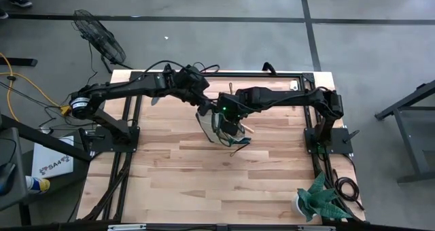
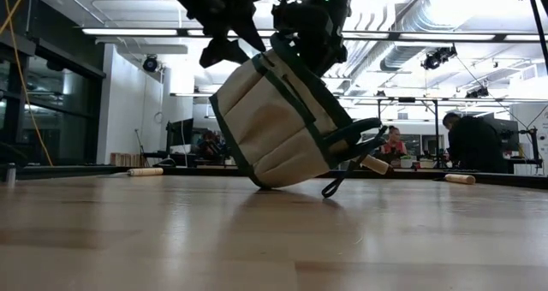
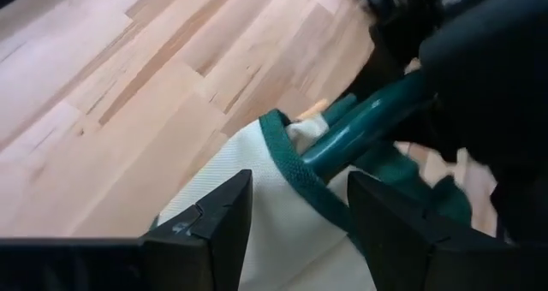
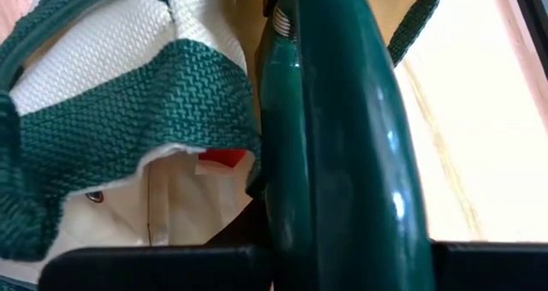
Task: Pick & Place Garden tools in Gardening bag
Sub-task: Adjust the white gardening bag
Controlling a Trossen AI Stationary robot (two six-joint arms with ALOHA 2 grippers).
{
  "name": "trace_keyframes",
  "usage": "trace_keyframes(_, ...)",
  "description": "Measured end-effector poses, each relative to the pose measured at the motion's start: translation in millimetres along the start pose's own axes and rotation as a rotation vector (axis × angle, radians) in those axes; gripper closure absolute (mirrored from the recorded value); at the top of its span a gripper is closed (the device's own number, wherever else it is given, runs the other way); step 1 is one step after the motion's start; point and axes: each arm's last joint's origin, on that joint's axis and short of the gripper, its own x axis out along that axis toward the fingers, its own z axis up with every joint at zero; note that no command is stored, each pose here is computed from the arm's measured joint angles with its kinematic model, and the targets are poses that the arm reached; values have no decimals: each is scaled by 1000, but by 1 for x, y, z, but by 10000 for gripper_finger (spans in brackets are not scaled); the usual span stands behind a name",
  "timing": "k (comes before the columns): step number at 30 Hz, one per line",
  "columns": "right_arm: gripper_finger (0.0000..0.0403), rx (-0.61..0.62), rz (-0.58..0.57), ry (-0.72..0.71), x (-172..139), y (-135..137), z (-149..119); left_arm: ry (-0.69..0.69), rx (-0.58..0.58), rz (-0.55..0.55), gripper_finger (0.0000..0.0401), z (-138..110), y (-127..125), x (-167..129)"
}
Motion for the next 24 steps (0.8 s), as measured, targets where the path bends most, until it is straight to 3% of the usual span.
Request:
trace_keyframes(5, 358, 0, 3, 1, 0, 0, 0, 31, 213, -75, 214, -1, -2, 0)
trace_keyframes(12, 358, -2, 10, 2, 0, 0, 0, 64, 503, -89, 214, -5, -1, 0)
trace_keyframes(24, 358, -6, 23, 5, 0, 2, -1, 60, 709, -75, 214, -6, 0, 0)
